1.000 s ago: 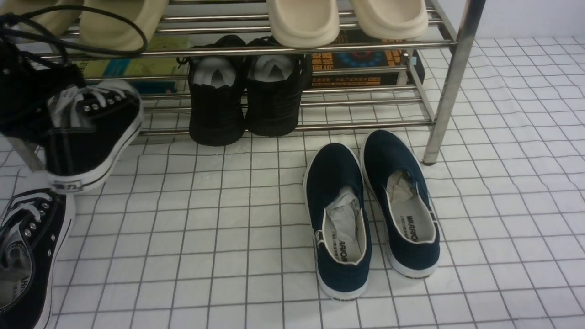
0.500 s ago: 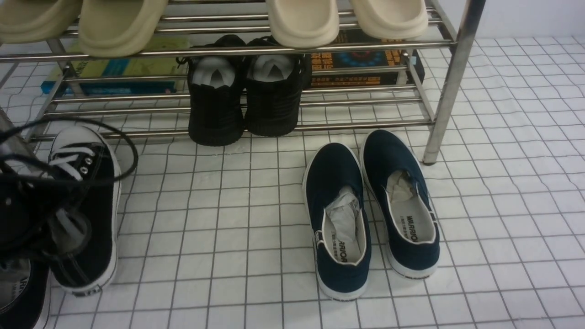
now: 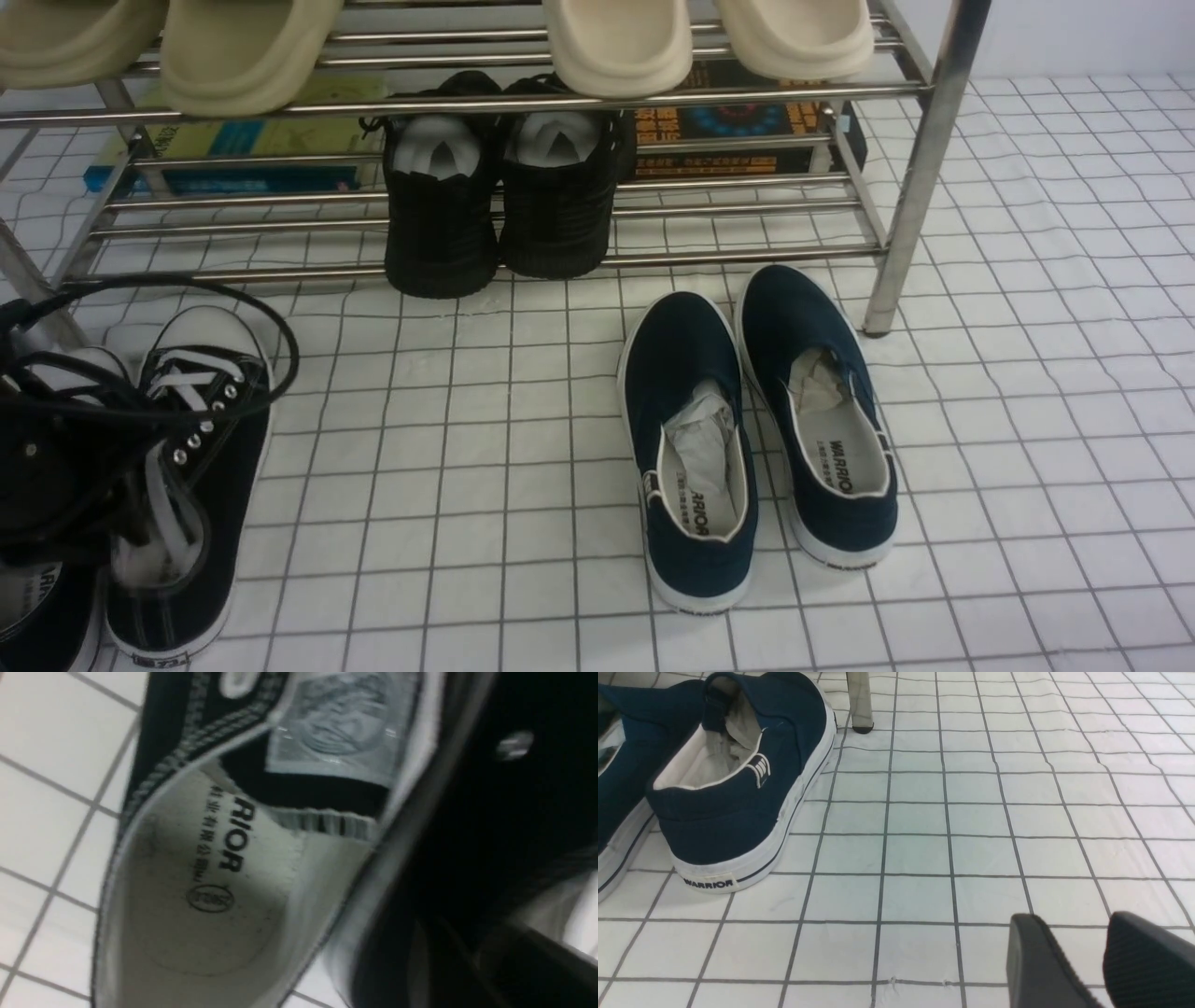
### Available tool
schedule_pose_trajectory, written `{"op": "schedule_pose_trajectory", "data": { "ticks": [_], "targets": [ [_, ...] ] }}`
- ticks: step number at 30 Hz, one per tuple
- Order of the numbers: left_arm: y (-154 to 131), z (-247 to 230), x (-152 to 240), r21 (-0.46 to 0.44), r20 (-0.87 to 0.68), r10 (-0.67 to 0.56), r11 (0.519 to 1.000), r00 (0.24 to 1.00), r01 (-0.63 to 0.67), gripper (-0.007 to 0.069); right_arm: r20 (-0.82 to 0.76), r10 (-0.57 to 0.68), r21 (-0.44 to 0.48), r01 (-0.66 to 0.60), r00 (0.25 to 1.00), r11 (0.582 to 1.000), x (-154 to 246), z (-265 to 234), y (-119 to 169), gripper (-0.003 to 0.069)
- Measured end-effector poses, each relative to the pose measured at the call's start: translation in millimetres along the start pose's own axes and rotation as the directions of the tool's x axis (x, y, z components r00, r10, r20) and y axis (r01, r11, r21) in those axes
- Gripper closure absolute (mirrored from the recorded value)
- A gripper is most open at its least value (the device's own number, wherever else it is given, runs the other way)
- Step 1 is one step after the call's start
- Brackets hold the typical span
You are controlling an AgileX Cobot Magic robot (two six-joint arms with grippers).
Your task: Take the shoes off the shelf with your hand from the white checkered tablecloth.
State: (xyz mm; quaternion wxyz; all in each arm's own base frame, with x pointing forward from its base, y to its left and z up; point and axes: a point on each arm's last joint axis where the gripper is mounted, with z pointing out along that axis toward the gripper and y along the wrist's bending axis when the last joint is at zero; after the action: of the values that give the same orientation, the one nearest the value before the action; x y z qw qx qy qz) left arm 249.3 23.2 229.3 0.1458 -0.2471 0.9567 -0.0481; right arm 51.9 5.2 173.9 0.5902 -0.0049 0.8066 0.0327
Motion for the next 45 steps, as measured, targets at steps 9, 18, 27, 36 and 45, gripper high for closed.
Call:
{"op": "schedule_pose_trajectory", "data": {
  "ticks": [9,18,27,36,45],
  "targets": [
    [2.3,-99.7,9.7,0.018,0.231,0.143,0.988,0.962,-0.152,0.0413,0.000,0.000,0.000,0.000,1.000,1.000,0.0,0.0,0.0,0.0421],
    [26.3,-124.0,109.7,0.145,0.453,0.323,0.893,0.831,-0.427,0.0624,0.000,0.000,0.000,0.000,1.000,1.000,0.0,0.0,0.0,0.0421],
    [51.5,-94.4,167.3,0.120,0.860,0.163,0.858,0.484,-0.500,0.0624,0.000,0.000,0.000,0.000,1.000,1.000,0.0,0.0,0.0,0.0421],
    [64.4,-60.5,185.4,0.080,0.899,0.151,0.866,0.410,-0.494,0.0616,0.000,0.000,0.000,0.000,1.000,1.000,0.0,0.0,0.0,0.0421],
    [77.8,-16.5,187.8,0.016,0.833,0.221,0.907,0.507,-0.421,0.0613,0.000,0.000,0.000,0.000,1.000,1.000,0.0,0.0,0.0,0.0421]
  ]
}}
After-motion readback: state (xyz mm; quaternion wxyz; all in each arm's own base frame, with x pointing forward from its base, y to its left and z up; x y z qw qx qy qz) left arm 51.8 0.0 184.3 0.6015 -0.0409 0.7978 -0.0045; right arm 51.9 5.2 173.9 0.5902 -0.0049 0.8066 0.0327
